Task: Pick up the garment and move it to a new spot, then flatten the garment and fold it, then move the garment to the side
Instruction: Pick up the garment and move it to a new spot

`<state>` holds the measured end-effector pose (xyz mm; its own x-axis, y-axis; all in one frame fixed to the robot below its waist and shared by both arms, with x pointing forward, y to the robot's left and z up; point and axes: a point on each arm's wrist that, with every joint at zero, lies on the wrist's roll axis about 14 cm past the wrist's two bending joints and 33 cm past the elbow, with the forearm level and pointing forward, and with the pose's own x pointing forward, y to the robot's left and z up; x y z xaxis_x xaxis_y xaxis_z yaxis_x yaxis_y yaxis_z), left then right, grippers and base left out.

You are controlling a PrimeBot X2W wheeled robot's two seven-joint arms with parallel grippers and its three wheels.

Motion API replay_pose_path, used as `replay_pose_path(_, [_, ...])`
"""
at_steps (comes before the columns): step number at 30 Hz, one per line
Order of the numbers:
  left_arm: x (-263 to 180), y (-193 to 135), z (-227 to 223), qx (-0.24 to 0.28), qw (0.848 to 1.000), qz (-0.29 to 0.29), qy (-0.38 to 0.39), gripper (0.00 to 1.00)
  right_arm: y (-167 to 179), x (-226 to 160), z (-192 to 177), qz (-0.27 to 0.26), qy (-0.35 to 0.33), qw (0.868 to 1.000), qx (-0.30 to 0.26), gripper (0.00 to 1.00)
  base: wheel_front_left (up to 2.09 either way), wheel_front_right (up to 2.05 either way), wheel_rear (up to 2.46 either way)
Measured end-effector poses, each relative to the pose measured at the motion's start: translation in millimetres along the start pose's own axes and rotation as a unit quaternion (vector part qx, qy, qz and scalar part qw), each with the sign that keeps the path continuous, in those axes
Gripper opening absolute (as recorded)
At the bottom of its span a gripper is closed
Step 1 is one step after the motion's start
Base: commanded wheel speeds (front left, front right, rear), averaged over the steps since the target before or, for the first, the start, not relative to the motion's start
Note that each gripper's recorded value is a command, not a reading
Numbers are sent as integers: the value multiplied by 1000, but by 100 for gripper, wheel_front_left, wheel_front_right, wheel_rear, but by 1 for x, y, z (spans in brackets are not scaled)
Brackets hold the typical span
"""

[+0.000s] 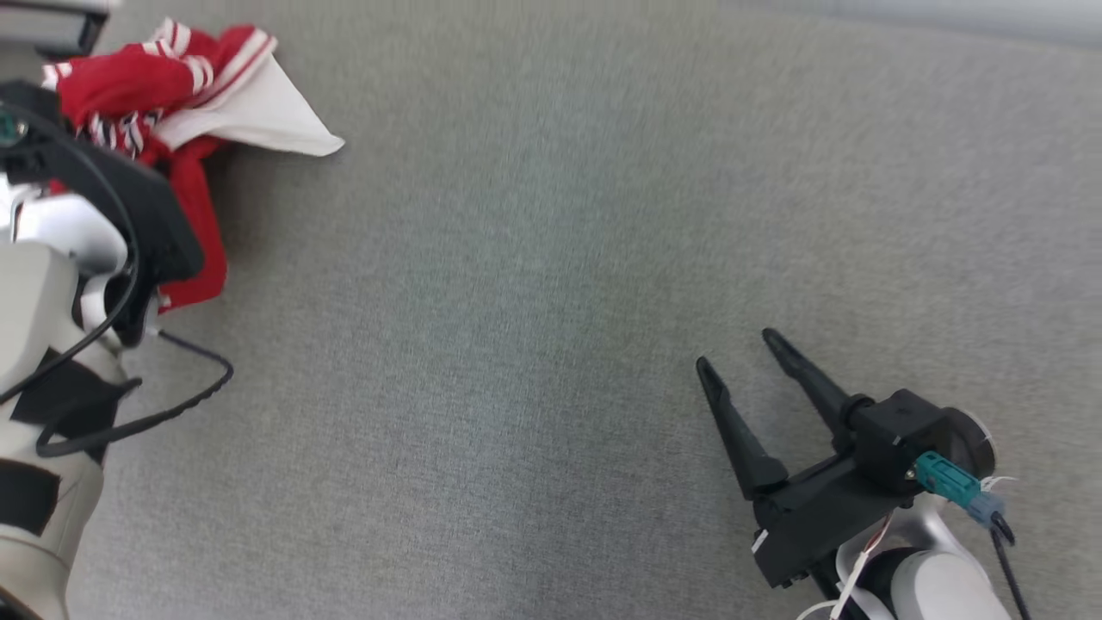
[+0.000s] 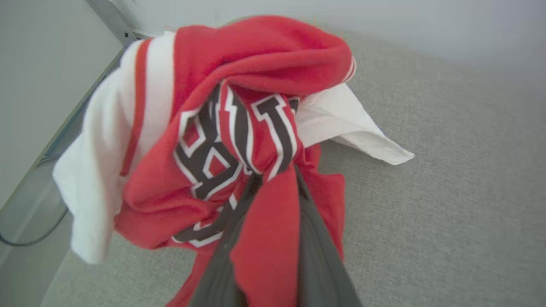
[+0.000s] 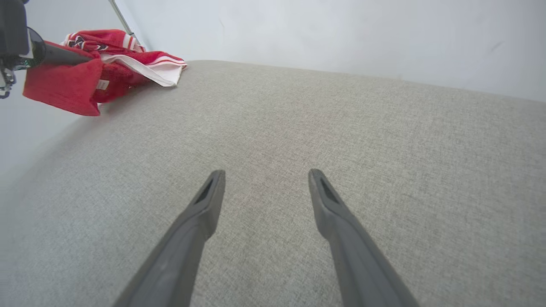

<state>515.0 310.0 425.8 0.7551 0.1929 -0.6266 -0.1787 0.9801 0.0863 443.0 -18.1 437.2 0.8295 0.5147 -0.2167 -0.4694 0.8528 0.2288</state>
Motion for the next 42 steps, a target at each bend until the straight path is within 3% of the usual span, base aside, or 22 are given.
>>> replay_pose_path(4, [-20,-19,47,15,997,-29,-66,0,5,-9,14,2,-24,1000,9,100,0,0,0])
replay_pose_path(9, [-55,-66,102,29,984,-91,-148,0,7,-24,30,-5,-53,998,15,100,0,0,0])
replay_pose_path(15, [-109,-144,156,58,951,-188,-240,0,-1,-44,46,-27,-84,996,13,100,0,0,0])
replay_pose_path(21, [-159,-227,176,100,908,-283,-292,0,-19,-66,57,-64,-107,992,12,100,0,0,0])
replay_pose_path(30, [-202,-326,143,139,855,-399,-300,0,-50,-96,63,-121,-129,984,17,100,0,0,0])
replay_pose_path(42, [-189,-390,21,194,834,-483,-184,0,-80,-125,56,-181,-132,974,22,100,0,0,0])
